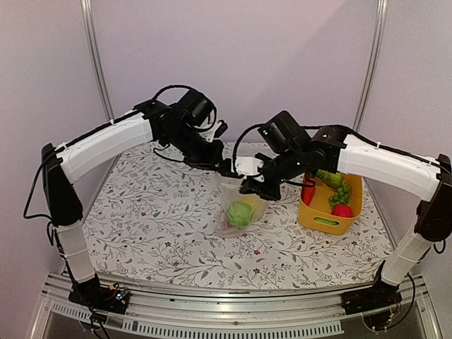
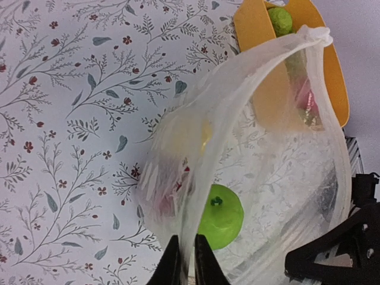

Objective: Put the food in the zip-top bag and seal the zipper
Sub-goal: Adjust the zipper food storage bag at the center of the board, then pass from the left arm to the right

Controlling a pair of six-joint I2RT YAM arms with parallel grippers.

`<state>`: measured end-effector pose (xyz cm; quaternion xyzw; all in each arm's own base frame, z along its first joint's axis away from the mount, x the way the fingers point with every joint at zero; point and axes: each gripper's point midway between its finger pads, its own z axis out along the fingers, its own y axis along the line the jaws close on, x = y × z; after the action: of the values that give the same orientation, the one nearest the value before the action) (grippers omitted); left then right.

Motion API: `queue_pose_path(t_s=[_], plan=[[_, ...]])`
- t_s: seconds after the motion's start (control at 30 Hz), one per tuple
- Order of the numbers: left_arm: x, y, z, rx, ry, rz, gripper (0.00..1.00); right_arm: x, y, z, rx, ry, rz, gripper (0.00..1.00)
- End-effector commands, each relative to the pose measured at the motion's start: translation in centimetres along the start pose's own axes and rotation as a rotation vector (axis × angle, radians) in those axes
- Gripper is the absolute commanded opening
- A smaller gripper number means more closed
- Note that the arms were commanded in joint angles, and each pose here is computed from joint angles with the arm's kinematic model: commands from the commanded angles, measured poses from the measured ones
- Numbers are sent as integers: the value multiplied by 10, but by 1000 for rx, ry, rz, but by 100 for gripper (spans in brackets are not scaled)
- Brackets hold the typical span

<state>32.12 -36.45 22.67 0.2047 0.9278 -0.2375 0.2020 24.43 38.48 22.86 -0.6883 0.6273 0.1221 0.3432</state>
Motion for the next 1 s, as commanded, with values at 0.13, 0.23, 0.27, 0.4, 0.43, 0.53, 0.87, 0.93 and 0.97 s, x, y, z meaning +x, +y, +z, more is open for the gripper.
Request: queue_pose_path(t_s=[0.13, 0.23, 0.27, 0.4, 0.43, 0.53, 0.87, 0.93, 0.97], plan=[[-10, -9, 2, 15, -12, 73, 3, -25, 0, -20, -20, -65, 26, 26], [-14, -10, 3, 17, -31, 110, 3, -32, -7, -48, 2, -111, 40, 41], [-16, -10, 3, 19, -35, 122, 2, -31, -11, -57, 8, -126, 59, 45], [-21, -11, 5, 20, -47, 151, 7, -6, -46, -94, 48, -175, 182, 50], [-23, -9, 6, 11, -48, 154, 12, 5, -55, -102, 58, -181, 226, 50], [-25, -7, 4, -5, -51, 156, 21, 48, -81, -118, 100, -170, 357, 50], [0, -7, 12, -24, 17, 172, 19, 165, -102, -130, 328, -23, 600, 51], [-1, -10, 11, -29, 6, 183, 16, 175, -100, -130, 356, 9, 596, 51], [-3, -13, 10, -26, -3, 193, 14, 175, -100, -128, 347, 8, 596, 51]])
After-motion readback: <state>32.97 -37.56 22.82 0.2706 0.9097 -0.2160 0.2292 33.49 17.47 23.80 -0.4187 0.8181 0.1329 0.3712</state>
